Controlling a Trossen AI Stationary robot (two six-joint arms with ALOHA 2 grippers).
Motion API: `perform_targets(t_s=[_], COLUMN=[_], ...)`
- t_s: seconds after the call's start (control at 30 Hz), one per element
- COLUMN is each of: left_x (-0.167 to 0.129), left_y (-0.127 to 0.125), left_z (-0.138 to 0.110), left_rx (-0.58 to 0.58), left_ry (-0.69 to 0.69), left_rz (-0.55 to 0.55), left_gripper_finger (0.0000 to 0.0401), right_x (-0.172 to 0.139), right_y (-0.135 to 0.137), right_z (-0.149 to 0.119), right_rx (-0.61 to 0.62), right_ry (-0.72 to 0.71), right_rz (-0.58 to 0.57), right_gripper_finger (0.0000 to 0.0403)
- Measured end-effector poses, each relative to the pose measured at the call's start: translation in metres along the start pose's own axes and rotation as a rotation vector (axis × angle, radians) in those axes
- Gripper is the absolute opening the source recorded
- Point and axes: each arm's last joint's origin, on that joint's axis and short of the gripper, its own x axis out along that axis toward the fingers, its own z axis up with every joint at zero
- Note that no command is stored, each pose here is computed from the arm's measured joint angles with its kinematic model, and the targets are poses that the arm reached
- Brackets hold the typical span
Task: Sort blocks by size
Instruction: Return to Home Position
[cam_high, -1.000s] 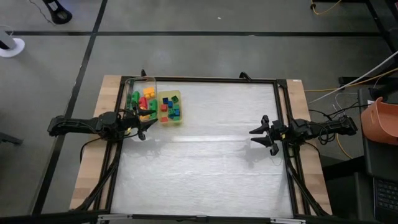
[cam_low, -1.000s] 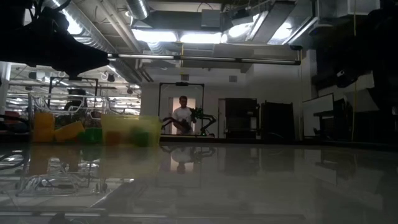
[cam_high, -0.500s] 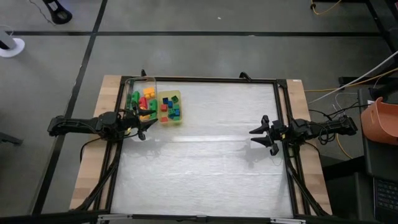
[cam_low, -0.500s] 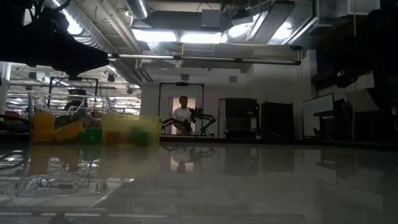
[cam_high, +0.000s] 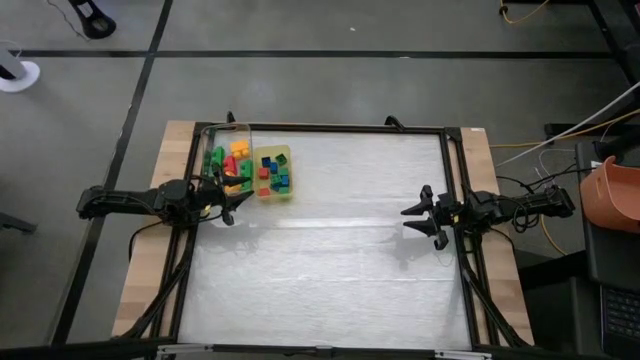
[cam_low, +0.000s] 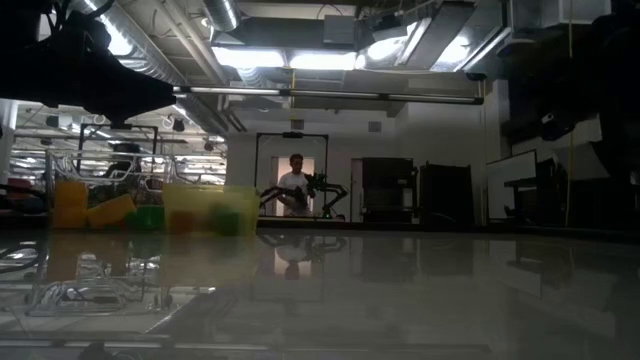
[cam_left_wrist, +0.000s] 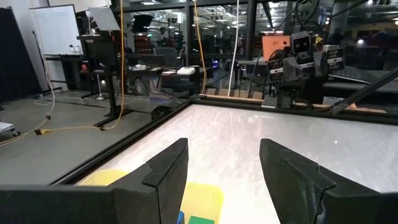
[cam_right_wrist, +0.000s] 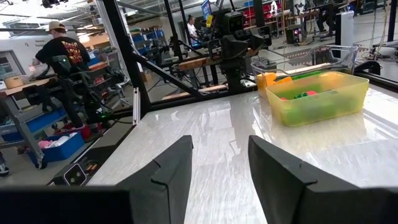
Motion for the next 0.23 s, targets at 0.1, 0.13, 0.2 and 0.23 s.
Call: perform_targets(t_s=[0.1, 0.13, 0.2, 0.23], left_x=[0.0, 0.0, 0.0, 0.0], left_y=[0.0, 0.0, 0.0, 0.0], left_z=[0.0, 0.0, 0.0, 0.0], left_rx=[0.005, 0.004, -0.002, -0.002], left_ry=[0.0, 0.0, 0.0, 0.0], left_rz=[0.0, 0.0, 0.0, 0.0], left_gripper_finger=[0.0187, 0.0187, 0.0187, 0.0187], right_x=[0.0, 0.0, 0.0, 0.0], right_y=[0.0, 0.0, 0.0, 0.0], right_z=[0.0, 0.0, 0.0, 0.0], right_rx=[0.0, 0.0, 0.0, 0.0], right_ry=[0.0, 0.0, 0.0, 0.0], right_rz=[0.0, 0.0, 0.0, 0.0], right_gripper_finger=[0.0156, 0.0156, 0.0156, 0.0156])
